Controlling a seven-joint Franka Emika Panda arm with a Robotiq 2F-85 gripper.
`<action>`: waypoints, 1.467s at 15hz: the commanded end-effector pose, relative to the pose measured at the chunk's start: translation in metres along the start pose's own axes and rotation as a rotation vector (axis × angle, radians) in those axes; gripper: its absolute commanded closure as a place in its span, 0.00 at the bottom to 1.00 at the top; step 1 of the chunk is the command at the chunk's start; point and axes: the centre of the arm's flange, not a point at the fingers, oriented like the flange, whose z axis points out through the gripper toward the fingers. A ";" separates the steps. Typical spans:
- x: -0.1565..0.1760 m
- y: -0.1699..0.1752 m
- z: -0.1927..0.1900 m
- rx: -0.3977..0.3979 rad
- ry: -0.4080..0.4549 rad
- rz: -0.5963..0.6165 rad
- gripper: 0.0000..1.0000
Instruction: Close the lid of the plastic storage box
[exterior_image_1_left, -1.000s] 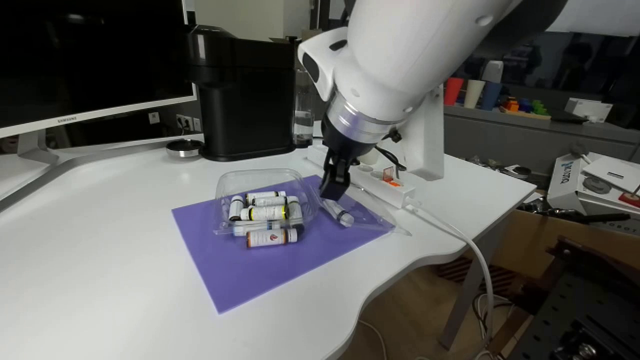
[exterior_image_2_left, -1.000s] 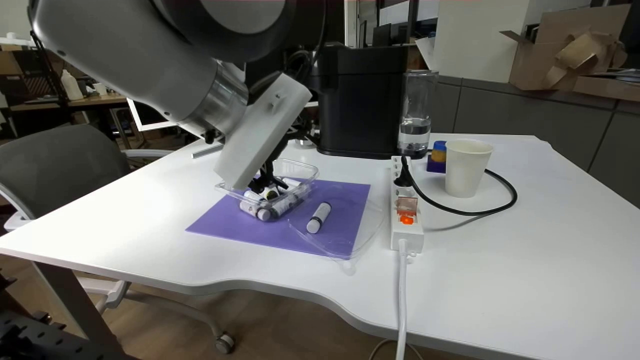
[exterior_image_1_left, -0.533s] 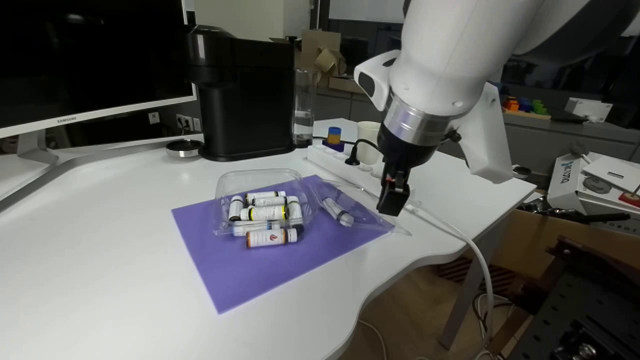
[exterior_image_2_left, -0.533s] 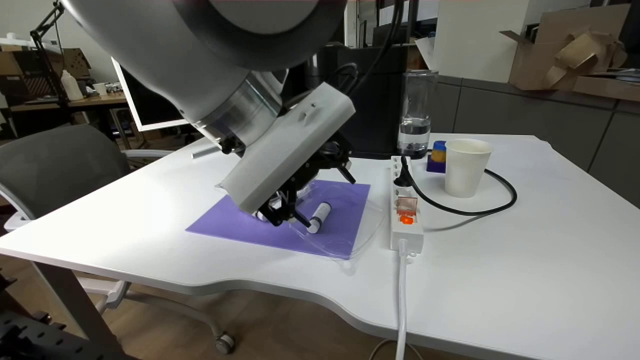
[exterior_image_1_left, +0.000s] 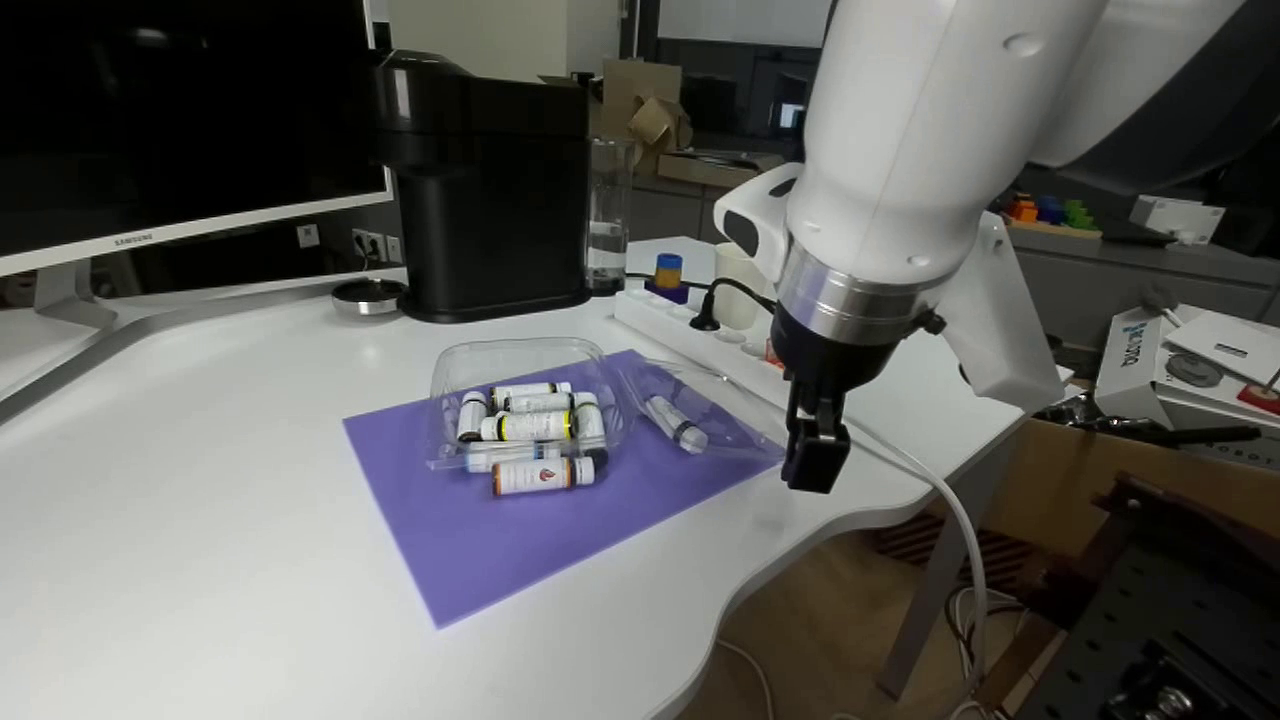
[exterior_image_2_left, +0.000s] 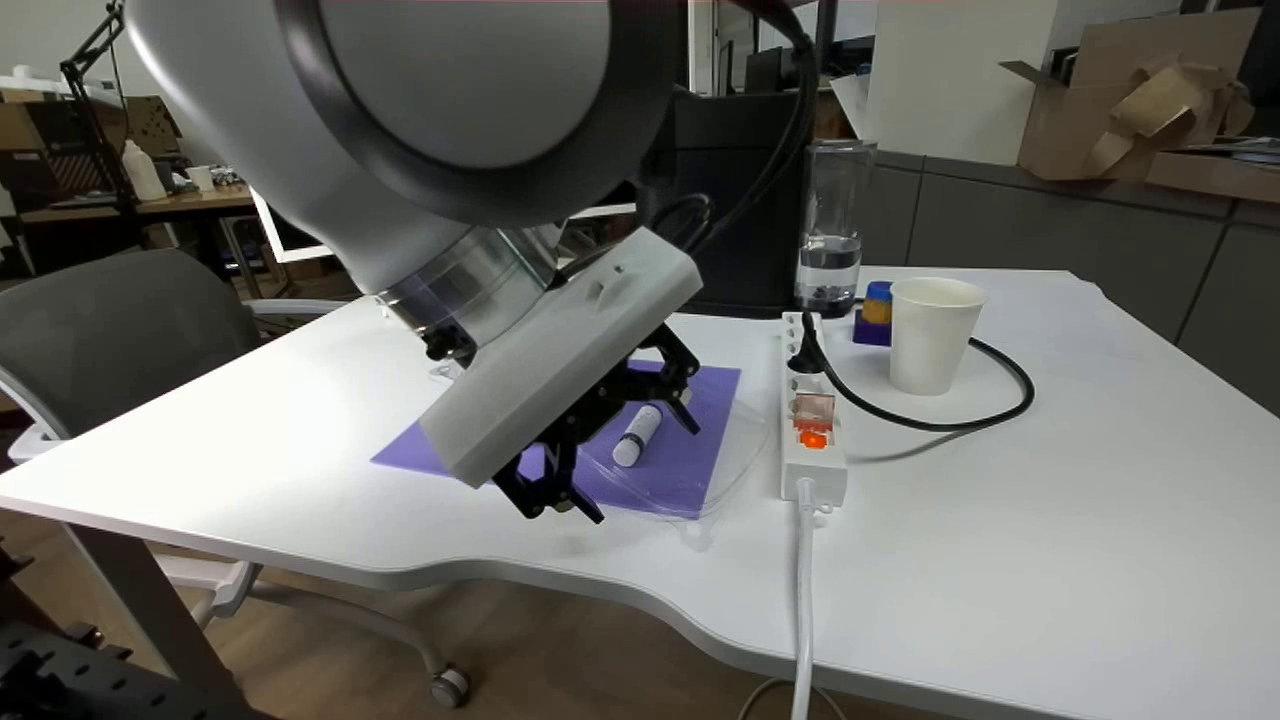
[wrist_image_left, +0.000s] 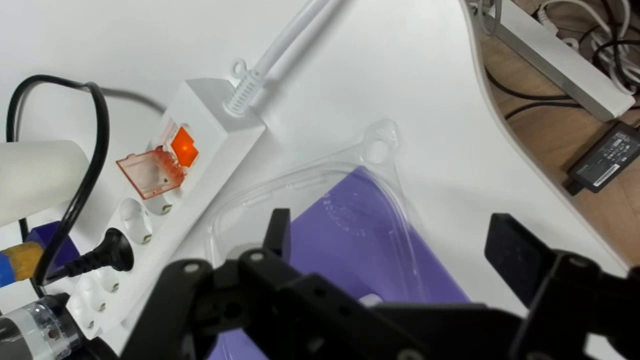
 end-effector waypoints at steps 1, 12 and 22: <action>0.009 -0.005 0.002 0.015 0.020 -0.024 0.00; 0.036 -0.003 0.018 -0.068 0.115 -0.092 0.00; 0.039 0.004 0.040 -0.136 0.113 -0.075 0.00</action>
